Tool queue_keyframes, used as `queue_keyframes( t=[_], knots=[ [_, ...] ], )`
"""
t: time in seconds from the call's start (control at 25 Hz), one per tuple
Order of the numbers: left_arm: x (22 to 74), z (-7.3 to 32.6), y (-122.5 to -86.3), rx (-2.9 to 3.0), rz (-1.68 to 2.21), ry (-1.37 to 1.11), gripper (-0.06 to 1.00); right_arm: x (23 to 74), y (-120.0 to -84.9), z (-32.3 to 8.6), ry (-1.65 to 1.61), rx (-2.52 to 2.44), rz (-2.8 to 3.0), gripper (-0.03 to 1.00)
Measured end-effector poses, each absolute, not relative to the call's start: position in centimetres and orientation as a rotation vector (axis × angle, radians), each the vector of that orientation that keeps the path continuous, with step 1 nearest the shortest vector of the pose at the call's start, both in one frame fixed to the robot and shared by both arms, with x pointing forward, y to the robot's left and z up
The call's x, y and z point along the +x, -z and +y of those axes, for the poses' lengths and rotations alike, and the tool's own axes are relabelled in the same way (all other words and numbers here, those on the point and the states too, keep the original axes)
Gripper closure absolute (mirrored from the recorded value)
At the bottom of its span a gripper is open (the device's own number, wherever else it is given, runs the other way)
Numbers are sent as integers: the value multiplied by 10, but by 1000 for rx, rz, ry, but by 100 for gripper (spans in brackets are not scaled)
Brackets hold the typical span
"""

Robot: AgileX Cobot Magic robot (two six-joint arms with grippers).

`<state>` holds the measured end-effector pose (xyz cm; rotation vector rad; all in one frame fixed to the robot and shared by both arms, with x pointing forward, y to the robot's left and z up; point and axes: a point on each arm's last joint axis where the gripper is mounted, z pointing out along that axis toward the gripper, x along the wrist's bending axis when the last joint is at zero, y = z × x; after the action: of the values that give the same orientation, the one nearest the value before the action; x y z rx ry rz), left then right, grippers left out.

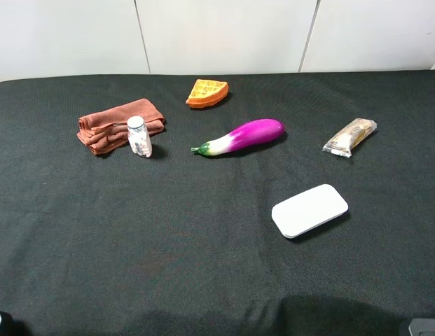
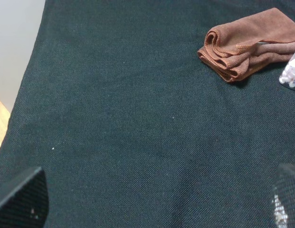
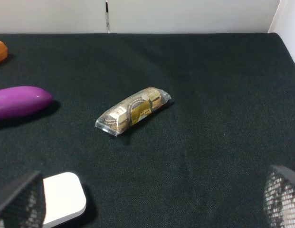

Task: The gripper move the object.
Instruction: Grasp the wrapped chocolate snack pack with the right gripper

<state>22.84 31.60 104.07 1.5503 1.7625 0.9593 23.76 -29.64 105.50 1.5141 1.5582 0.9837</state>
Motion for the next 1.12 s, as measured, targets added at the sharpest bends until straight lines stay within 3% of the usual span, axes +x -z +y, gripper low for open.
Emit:
queue_keyframes(
  t=[1.12],
  knots=[
    [228,316,-1041,1550,1762,-959,-2,238,-1055,-297,-979,1513,1557,27]
  ],
)
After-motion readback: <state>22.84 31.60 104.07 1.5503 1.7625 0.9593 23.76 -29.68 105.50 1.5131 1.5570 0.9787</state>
